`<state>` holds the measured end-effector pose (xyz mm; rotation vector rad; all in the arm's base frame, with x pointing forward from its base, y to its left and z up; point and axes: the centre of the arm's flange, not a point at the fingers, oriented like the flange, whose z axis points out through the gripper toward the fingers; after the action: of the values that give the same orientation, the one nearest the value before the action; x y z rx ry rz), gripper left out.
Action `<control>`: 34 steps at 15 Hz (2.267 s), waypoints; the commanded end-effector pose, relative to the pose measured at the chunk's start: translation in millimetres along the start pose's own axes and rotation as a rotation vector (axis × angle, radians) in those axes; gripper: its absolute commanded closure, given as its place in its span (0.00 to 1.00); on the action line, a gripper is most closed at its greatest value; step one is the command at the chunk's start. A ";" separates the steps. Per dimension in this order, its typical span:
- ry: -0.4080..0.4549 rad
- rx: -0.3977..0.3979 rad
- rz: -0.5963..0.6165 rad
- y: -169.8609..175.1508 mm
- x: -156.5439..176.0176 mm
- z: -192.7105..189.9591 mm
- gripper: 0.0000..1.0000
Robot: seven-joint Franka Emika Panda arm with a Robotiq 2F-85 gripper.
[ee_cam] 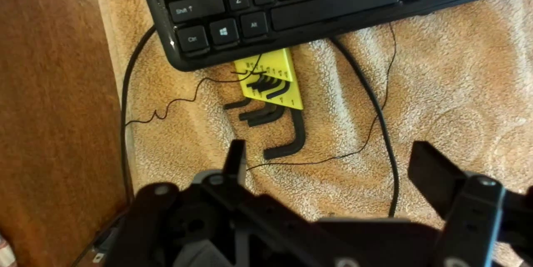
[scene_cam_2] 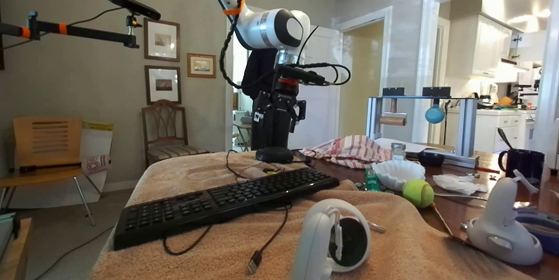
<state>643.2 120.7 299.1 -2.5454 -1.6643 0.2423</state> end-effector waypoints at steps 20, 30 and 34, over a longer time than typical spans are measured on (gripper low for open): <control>-0.129 0.071 -0.047 18.7 9.2 86.8 0.00; -0.127 0.084 -0.040 44.1 23.5 109.3 0.02; -0.114 0.097 -0.032 56.0 27.3 114.7 0.06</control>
<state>665.1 120.5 184.7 -2.4964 -1.6769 0.4288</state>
